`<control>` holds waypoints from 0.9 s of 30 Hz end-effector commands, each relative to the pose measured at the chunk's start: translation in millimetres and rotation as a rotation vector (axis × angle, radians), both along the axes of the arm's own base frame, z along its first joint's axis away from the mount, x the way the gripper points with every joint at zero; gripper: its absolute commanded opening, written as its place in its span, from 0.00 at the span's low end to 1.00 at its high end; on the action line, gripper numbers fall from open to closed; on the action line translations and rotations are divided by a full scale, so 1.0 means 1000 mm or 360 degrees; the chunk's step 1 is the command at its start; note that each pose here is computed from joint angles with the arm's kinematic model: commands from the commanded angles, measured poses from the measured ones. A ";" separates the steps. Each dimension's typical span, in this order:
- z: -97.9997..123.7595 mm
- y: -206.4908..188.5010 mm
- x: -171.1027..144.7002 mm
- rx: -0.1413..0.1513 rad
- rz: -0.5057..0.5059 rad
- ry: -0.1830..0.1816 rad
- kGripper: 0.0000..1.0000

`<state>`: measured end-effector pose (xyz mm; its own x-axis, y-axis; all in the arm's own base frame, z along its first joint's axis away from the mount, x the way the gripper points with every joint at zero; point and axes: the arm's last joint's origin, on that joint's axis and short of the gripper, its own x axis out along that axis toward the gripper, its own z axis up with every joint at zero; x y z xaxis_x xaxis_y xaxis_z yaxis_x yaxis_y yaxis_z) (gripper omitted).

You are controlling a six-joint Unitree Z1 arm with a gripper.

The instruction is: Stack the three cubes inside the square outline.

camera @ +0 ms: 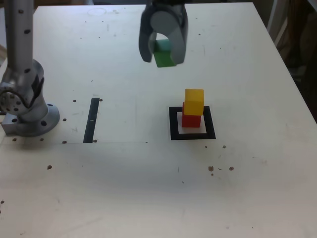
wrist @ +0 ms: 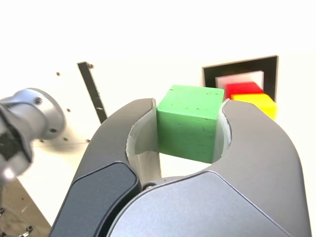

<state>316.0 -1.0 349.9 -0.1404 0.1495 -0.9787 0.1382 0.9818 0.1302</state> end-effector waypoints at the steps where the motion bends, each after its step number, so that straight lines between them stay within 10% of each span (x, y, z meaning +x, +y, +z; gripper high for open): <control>1: 0.000 -0.004 0.005 0.0007 0.0005 0.0015 0.28; 27: -0.026 -0.046 0.052 0.0003 -0.0088 0.0047 0.28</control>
